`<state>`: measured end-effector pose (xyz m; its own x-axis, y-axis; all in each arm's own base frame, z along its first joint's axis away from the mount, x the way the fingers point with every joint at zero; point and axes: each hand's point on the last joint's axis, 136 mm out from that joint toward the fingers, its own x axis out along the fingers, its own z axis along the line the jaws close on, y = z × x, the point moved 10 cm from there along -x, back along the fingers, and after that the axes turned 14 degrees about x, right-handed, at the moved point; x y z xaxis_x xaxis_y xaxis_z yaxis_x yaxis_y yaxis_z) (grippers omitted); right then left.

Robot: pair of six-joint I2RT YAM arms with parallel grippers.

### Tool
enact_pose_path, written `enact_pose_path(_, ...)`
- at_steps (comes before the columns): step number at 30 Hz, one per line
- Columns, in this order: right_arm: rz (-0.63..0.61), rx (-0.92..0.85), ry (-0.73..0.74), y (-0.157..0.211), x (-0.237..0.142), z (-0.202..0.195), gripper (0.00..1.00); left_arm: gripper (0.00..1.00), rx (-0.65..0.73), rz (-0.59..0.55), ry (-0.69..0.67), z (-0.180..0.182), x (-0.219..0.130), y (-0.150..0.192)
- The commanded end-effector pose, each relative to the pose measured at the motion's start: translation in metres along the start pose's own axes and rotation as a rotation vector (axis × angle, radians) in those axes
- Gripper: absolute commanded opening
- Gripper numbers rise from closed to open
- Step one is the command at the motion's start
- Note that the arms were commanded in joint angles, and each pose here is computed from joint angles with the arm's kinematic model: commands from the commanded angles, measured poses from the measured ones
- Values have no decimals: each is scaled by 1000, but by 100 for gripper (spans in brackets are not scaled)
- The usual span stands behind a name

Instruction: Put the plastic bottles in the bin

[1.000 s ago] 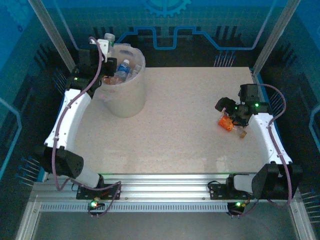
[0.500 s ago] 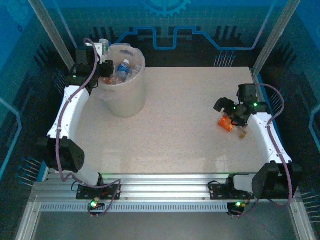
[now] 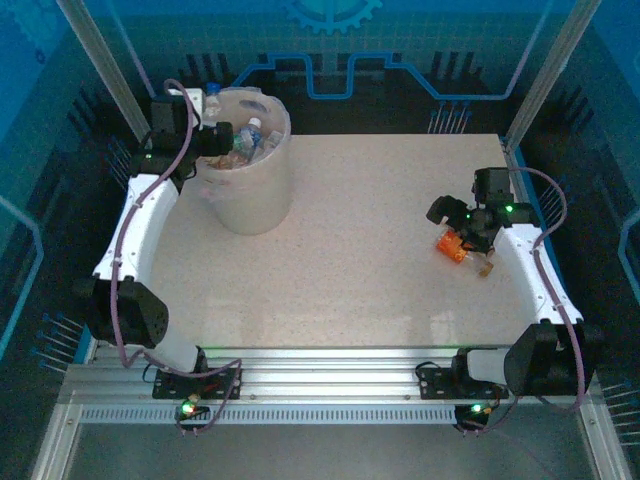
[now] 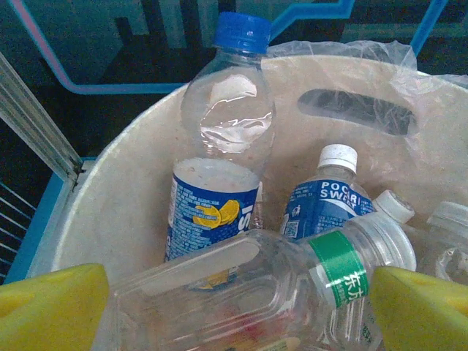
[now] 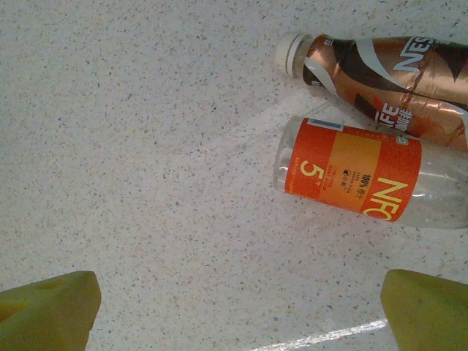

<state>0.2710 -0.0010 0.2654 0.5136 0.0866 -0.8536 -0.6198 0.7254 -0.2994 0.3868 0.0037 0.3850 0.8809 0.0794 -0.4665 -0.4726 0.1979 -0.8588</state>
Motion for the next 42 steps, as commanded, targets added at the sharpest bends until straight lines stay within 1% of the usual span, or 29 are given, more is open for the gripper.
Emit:
enact_pose_path(1, -19, -24, 8, -2, -4, 6, 100, 96, -19, -51, -23, 6, -22, -8)
enact_pose_path(2, -20, -26, 16, -2, -5, 5, 100, 99, -22, -59, -15, 6, -25, -8)
enact_pose_path(7, -24, -27, 77, -6, -6, -1, 100, 99, -43, -125, 25, 0, -46, -11)
enact_pose_path(12, -6, -8, 101, -15, -4, -13, 100, 99, -37, -212, 66, -21, -76, -12)
enact_pose_path(17, 33, 20, 103, -27, 9, -27, 100, 99, -25, -285, 185, -62, -101, -3)
enact_pose_path(22, 89, 45, 80, -39, 25, -36, 100, 99, -14, -324, 339, -111, -113, 15)
enact_pose_path(26, 115, 39, 89, -41, 38, -39, 100, 99, 12, -314, 449, -154, -113, 35)
enact_pose_path(32, 142, 20, 87, -41, 58, -42, 100, 99, 77, -282, 562, -211, -106, 62)
enact_pose_path(37, 151, 2, 112, -41, 71, -45, 100, 99, 90, -272, 605, -239, -100, 80)
enact_pose_path(42, 166, -7, 142, -39, 83, -47, 100, 99, 81, -261, 626, -254, -93, 96)
